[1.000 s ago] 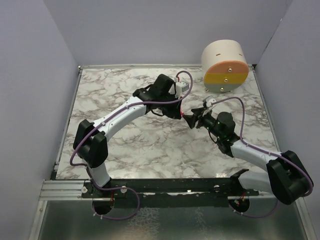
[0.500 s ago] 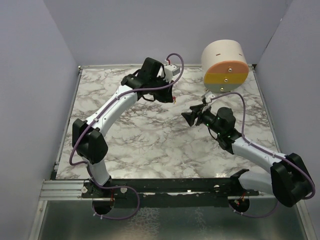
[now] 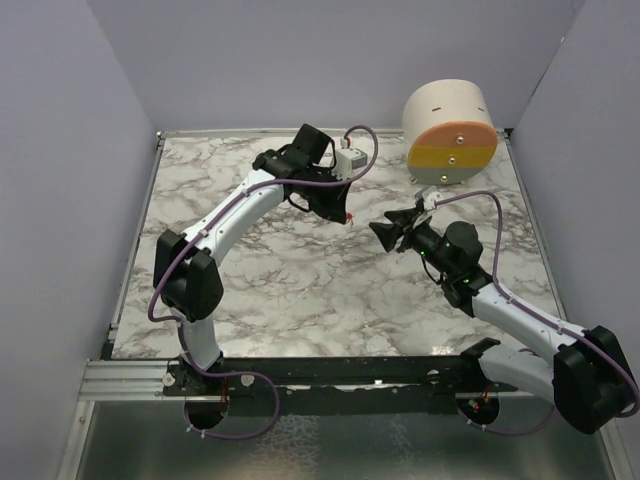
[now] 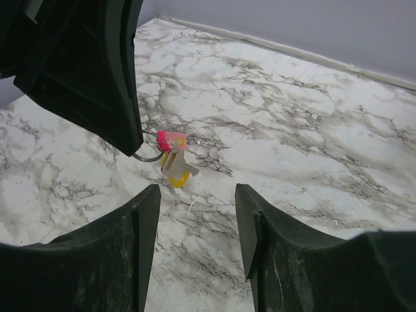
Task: Put the keys on the keyring
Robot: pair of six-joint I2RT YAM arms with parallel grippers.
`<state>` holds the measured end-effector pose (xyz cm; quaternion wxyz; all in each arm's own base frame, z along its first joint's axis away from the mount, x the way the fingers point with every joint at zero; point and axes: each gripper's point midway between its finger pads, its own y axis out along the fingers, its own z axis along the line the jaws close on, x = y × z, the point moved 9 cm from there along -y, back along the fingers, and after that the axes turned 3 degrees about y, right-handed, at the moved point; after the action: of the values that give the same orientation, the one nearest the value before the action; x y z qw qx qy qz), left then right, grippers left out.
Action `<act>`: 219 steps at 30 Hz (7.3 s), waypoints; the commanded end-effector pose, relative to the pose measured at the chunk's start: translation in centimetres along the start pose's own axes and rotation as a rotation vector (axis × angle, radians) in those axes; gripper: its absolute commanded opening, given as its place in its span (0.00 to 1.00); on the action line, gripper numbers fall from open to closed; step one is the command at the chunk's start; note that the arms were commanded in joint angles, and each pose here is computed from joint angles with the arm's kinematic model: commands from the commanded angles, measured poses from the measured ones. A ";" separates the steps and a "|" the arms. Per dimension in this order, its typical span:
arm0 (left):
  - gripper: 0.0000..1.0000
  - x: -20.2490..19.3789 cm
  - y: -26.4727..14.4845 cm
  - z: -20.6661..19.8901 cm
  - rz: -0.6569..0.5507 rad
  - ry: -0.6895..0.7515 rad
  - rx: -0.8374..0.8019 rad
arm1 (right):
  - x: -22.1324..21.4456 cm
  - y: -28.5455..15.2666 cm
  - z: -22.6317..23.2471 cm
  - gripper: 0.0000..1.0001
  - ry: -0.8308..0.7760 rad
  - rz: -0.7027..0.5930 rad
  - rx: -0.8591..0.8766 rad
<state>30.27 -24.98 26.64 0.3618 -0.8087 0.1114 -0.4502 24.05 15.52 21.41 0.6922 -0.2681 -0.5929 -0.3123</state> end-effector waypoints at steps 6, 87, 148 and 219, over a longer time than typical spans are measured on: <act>0.00 -0.7 -0.9 -1.9 0.089 0.054 -0.087 | 0.4 0.1 1.2 0.43 -0.034 -0.020 0.157; 0.00 -2.9 -1.8 -7.9 0.278 0.236 -0.237 | -1.1 0.6 3.8 0.09 -0.112 0.036 0.596; 0.31 -4.0 -6.8 -8.0 -1.098 0.118 0.154 | 5.9 1.5 2.8 0.01 0.261 -0.168 0.201; 0.27 -0.2 -4.6 -8.6 -1.244 0.015 -0.150 | 9.7 2.3 4.3 0.01 0.457 -0.303 0.329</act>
<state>22.64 -25.66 30.70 0.0165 -0.7525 -0.3429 -0.5620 24.00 19.19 30.95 0.7927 -0.0013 -0.4877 -0.3659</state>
